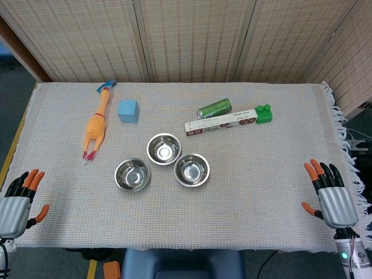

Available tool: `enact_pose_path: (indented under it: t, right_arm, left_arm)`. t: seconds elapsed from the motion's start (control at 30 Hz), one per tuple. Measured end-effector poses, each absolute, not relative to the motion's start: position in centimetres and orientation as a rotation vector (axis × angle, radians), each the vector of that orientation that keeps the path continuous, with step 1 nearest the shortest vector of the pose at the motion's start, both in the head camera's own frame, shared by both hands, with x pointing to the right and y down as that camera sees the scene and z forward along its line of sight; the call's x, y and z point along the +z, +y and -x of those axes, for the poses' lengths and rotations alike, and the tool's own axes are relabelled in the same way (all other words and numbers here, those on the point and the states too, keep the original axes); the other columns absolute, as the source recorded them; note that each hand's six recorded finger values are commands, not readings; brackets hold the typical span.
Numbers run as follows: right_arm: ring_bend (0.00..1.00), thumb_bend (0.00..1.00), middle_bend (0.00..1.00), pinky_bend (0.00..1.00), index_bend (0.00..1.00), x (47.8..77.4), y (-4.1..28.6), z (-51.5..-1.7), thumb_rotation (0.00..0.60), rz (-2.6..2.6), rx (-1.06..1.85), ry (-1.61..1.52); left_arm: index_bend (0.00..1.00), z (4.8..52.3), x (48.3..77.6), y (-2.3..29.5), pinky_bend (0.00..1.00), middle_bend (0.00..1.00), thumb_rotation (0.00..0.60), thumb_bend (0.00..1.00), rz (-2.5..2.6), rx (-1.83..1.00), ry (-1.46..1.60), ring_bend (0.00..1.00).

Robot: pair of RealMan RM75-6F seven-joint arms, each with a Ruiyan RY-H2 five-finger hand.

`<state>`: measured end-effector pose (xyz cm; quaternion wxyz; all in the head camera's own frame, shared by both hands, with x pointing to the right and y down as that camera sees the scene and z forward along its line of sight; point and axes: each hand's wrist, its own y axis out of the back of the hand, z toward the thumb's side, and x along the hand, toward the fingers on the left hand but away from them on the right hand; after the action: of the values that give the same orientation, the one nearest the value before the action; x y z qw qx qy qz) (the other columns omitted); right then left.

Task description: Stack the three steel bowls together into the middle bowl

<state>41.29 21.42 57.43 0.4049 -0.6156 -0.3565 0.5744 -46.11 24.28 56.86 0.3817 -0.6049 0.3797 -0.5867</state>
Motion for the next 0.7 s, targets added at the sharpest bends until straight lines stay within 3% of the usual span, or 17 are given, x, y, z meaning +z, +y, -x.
enact_pose_path:
  t: [0.3, 0.47, 0.7]
  right_arm:
    - [0.0, 0.06, 0.0, 0.0, 0.04, 59.3, 20.6, -37.9, 0.6, 1.629, 1.327, -0.818]
    - [0.0, 0.13, 0.0, 0.0, 0.31, 61.7, 19.0, -31.9, 0.6, 1.692, 1.159, -0.702]
    - [0.0, 0.15, 0.0, 0.0, 0.4, 66.5, 18.7, -24.1, 0.6, 1.794, 1.065, -0.577]
  left_arm:
    - [0.0, 45.5, 57.3, 24.4, 0.11, 0.0, 0.6, 0.33, 1.571, -1.494, 0.952, 0.0]
    - [0.0, 45.2, 57.8, 24.3, 0.11, 0.0, 0.6, 0.33, 1.605, -1.498, 0.935, 0.0]
    - [0.0, 45.2, 57.6, 24.3, 0.11, 0.0, 0.6, 0.33, 1.646, -1.477, 0.962, 0.0]
